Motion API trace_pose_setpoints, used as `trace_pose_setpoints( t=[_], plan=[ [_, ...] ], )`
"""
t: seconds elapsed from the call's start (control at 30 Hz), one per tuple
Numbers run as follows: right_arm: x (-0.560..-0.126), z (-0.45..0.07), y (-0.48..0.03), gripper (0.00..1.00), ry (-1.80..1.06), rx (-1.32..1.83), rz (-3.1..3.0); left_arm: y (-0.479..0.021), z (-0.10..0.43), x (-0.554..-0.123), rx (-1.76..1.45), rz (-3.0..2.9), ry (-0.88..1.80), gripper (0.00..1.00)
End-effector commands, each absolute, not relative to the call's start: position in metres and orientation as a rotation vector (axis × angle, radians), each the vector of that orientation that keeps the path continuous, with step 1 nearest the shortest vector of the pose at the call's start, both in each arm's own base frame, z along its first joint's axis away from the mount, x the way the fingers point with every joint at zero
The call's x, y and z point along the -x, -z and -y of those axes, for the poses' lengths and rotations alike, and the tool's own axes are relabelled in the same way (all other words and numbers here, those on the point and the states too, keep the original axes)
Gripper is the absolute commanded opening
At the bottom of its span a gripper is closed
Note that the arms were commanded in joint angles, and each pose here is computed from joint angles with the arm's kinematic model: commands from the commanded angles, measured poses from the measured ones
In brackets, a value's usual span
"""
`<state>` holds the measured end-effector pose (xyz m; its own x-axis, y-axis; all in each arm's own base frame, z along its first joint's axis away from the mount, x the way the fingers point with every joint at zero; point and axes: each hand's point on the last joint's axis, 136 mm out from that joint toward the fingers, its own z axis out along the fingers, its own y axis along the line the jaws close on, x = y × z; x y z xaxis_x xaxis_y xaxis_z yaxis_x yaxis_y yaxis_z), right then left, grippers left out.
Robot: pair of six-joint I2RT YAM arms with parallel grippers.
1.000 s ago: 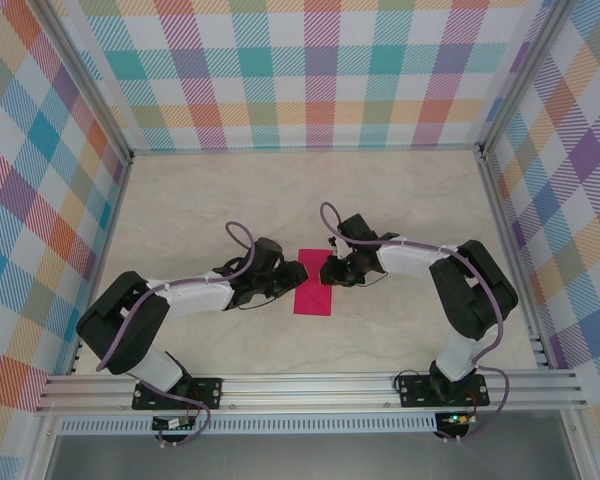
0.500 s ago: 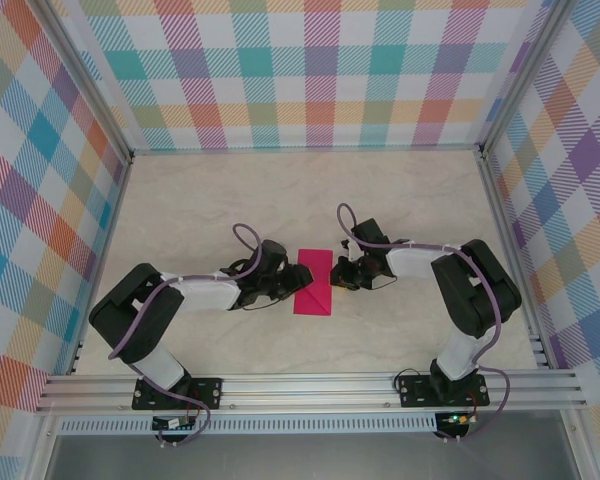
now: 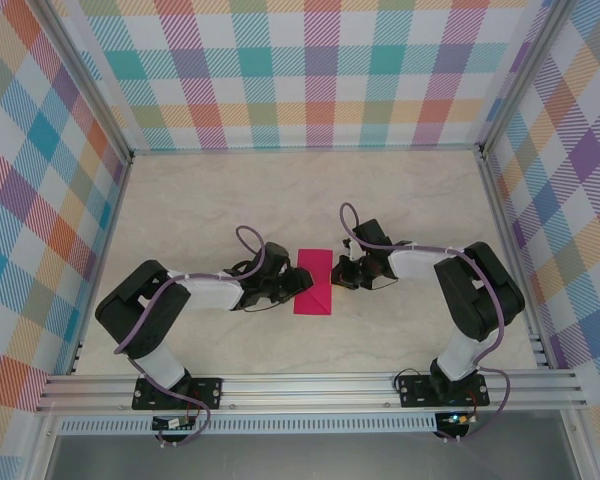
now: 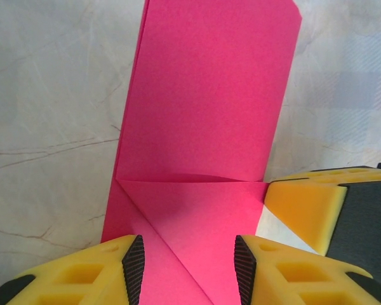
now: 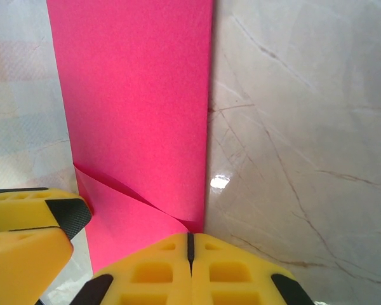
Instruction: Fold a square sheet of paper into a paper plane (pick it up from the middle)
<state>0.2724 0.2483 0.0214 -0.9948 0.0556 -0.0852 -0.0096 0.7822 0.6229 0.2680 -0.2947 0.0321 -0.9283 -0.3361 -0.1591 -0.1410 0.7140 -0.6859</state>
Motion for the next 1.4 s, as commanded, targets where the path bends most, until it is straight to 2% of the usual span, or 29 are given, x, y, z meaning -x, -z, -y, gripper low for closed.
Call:
trace_pose_setpoints(
  t=[0.0,0.37,0.73,0.93,1.03,1.13,1.17,1.27,1.37],
  plan=[
    [-0.275,-0.244,-0.024,0.04,-1.002,-0.066,-2.852,-0.038,0.302,-0.270,0.368,-2.633,1.049,0.44],
    [-0.274,-0.238,-0.026,0.03,-0.976,-0.110,-2.853,-0.039,0.307,-0.274,0.362,-2.635,1.047,0.41],
    [-0.273,-0.237,-0.023,0.03,-0.963,-0.114,-2.868,-0.041,0.321,-0.284,0.293,-2.633,1.062,0.25],
    [-0.274,-0.235,-0.028,0.06,-0.962,-0.126,-2.863,-0.041,0.319,-0.285,0.258,-2.629,1.040,0.11],
    [-0.278,-0.231,-0.043,0.17,-0.950,-0.147,-2.836,-0.045,0.316,-0.285,0.221,-2.634,0.998,0.06],
    [-0.285,-0.219,-0.068,0.37,-0.871,-0.153,-2.771,-0.055,0.310,-0.287,0.149,-2.641,0.907,0.03],
    [-0.286,-0.213,-0.076,0.47,-0.828,-0.157,-2.756,-0.064,0.306,-0.289,0.124,-2.637,0.864,0.02],
    [-0.291,-0.189,-0.098,0.69,-0.654,-0.171,-2.696,-0.085,0.282,-0.292,0.062,-2.654,0.640,0.02],
    [-0.292,-0.166,-0.114,0.83,-0.509,-0.171,-2.642,-0.113,0.249,-0.292,-0.010,-2.658,0.349,0.02]
  ],
)
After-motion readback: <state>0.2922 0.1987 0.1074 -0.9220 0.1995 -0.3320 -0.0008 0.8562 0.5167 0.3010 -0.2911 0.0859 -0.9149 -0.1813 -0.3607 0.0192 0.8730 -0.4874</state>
